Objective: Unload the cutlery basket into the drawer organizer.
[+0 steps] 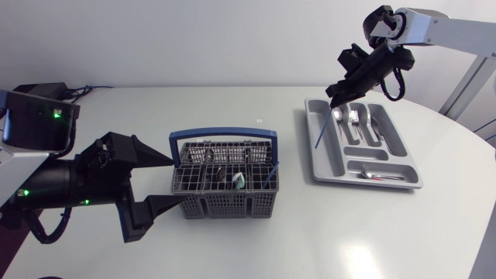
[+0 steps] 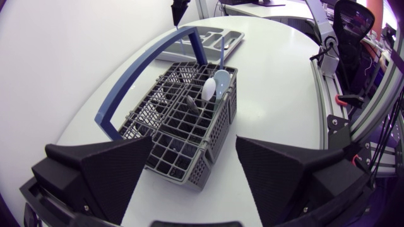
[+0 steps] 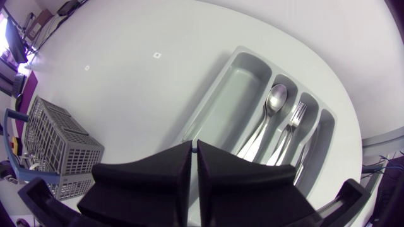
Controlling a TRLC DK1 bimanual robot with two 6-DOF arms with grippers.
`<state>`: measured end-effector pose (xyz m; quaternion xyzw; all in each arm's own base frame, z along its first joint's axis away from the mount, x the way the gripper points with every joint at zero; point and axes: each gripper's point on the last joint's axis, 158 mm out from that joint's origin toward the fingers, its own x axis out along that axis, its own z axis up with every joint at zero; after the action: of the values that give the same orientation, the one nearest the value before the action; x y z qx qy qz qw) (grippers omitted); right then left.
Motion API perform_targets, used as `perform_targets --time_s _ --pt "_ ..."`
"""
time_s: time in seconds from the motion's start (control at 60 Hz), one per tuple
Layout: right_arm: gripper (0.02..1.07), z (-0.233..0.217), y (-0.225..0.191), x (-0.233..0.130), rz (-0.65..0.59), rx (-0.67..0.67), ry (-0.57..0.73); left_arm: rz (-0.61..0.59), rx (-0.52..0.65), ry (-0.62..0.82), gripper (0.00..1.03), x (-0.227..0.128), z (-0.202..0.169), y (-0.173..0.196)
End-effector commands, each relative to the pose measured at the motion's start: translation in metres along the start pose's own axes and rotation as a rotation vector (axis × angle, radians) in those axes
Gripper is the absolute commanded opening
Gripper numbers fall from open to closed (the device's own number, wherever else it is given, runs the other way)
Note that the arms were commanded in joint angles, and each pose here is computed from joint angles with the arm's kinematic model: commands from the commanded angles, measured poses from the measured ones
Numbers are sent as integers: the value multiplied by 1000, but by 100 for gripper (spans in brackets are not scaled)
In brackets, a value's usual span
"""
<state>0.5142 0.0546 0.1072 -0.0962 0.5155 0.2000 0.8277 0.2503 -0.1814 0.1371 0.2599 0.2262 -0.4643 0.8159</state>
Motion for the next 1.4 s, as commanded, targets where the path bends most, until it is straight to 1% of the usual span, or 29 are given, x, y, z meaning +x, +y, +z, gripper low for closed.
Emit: perform_targets --time_s 0.0,0.133,0.233,0.3,0.467,0.8,1.15,1.383 --pt "8 -26 -6 25 23 59 102 -6 7 24 98 6 -13 -1" --pt "8 -25 -3 14 24 57 90 -6 7 32 98 7 -15 1" --pt "8 -29 1 3 31 55 108 -4 7 30 98 7 -15 3" --pt "8 -36 9 -7 53 50 136 -7 7 30 98 7 -15 3" --pt "8 -60 21 -17 98 54 241 -10 10 36 98 8 -18 2" --pt "8 -63 27 -52 98 39 253 -9 12 32 98 7 -17 1" --pt "8 -87 31 -74 77 -34 316 -7 12 30 98 5 -18 0" --pt "8 -105 37 -75 69 -90 376 -10 15 31 98 6 -18 -1"
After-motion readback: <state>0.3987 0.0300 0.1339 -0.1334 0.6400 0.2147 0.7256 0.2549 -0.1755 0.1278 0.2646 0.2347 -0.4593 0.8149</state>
